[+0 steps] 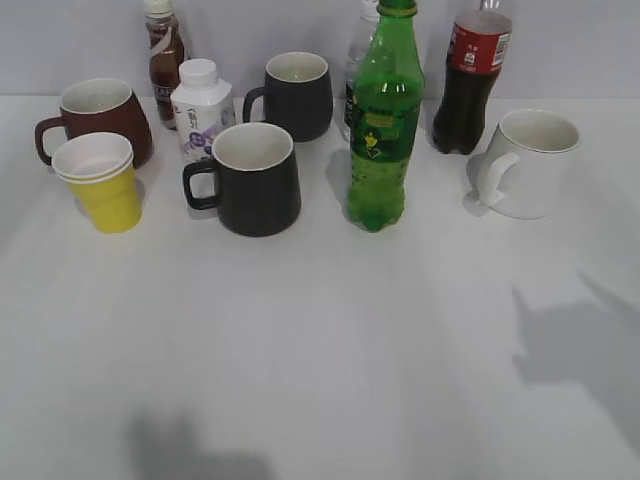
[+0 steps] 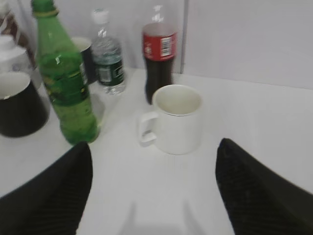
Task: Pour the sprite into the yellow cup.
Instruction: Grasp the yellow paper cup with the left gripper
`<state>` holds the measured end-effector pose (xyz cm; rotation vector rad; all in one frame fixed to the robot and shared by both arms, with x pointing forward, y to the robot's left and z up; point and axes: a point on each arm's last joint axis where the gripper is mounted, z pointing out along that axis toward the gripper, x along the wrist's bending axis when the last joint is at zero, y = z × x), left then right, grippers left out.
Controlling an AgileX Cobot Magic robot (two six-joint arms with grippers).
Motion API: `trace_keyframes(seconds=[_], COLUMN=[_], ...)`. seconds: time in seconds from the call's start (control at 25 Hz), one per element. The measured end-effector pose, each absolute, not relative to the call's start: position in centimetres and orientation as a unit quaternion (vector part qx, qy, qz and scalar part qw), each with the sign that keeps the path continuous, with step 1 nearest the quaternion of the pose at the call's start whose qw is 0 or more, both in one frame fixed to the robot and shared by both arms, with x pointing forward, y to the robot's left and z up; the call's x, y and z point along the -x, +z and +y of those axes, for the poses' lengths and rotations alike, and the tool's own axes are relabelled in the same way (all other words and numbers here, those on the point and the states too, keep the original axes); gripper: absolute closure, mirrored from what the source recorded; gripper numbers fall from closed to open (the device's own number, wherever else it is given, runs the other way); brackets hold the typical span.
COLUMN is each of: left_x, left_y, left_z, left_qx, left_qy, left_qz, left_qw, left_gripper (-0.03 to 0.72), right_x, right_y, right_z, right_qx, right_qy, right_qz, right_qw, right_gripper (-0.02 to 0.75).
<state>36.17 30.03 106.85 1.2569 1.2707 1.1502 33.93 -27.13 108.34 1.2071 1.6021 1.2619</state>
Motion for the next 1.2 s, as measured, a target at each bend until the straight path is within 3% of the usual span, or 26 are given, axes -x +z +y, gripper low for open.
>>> trace_keyframes(seconds=[0.12, 0.28, 0.52, 0.8, 1.2], left_x=[-39.1, -42.4, -45.0, -47.6, -49.7], left_y=[105.6, 102.5, 98.9, 95.2, 90.9], left_z=[29.9, 28.8, 25.7, 24.7, 23.6], left_qx=[-0.526, -0.576, -0.630, -0.626, -0.616], left_qy=[0.469, 0.417, 0.366, 0.367, 0.385], left_qz=[0.524, 0.541, 0.520, 0.523, 0.475], left_qw=[0.478, 0.449, 0.446, 0.448, 0.496], left_gripper=[0.384, 0.301, 0.264, 0.099, 0.078], right_x=[-36.3, -39.5, -43.2, -44.6, -44.6], right_y=[107.5, 106.3, 104.2, 103.3, 103.4], right_z=[-26.0, -24.6, -23.6, -23.3, -23.3], right_qx=[-0.464, -0.462, -0.472, -0.469, -0.468], right_qy=[0.486, 0.481, 0.474, 0.469, 0.473], right_qz=[0.649, 0.658, 0.650, 0.651, 0.647], right_qw=[0.356, 0.349, 0.360, 0.370, 0.373], right_gripper=[0.151, 0.151, 0.151, 0.151, 0.151])
